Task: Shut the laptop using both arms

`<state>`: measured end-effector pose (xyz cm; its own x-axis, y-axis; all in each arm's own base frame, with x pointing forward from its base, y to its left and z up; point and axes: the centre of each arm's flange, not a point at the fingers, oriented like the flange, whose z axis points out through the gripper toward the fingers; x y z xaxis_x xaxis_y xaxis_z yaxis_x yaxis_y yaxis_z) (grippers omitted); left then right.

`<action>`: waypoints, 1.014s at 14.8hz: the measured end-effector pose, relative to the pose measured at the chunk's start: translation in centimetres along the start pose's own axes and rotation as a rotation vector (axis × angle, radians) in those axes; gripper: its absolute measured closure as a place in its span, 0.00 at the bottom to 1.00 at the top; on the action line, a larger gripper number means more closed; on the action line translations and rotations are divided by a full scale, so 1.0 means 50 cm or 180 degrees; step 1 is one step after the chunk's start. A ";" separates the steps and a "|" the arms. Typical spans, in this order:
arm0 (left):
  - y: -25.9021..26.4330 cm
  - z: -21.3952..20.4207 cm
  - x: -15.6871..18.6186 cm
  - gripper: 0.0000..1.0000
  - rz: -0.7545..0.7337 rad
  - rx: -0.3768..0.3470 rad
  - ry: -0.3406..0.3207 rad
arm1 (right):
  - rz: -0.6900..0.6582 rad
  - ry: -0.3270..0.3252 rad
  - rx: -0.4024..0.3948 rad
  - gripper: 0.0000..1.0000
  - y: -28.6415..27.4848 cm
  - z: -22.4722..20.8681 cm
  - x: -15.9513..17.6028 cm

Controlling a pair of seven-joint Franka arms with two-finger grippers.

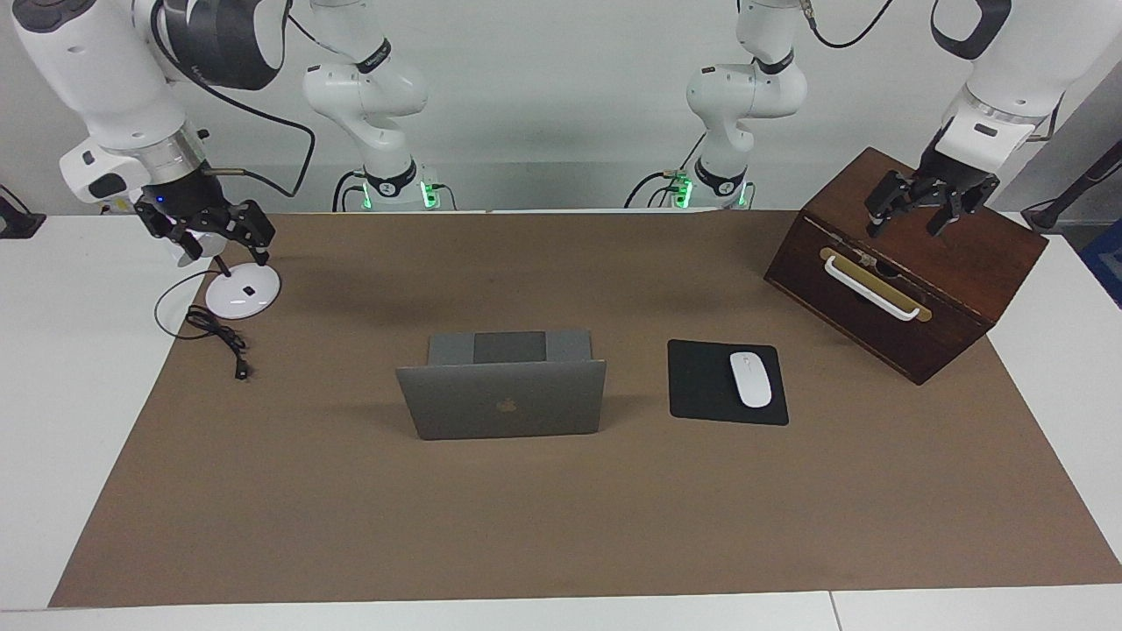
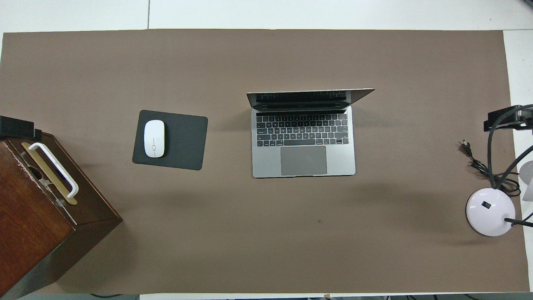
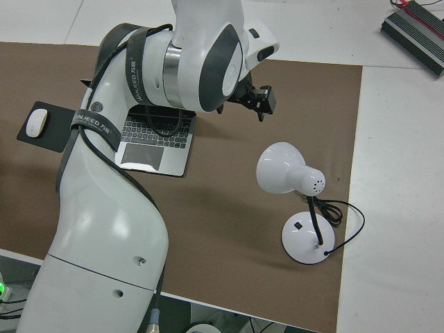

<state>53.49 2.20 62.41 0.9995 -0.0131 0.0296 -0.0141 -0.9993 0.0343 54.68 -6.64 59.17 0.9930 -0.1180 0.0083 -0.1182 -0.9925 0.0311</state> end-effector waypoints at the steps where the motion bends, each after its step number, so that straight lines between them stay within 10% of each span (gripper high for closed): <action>1: 0.000 0.000 0.000 0.00 0.0000 0.0000 0.0001 | 0.0000 0.0000 0.0000 0.00 0.000 0.000 0.000; 15: 0.001 0.000 -0.001 0.00 0.0001 0.0000 -0.0006 | 0.0022 0.0022 0.0156 0.00 -0.006 -0.010 -0.004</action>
<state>53.46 2.17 62.39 0.9995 -0.0134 0.0279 -0.0143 -0.9993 0.0345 54.50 -6.28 59.63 0.9921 -0.1248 0.0153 -0.1245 -0.9921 -0.0179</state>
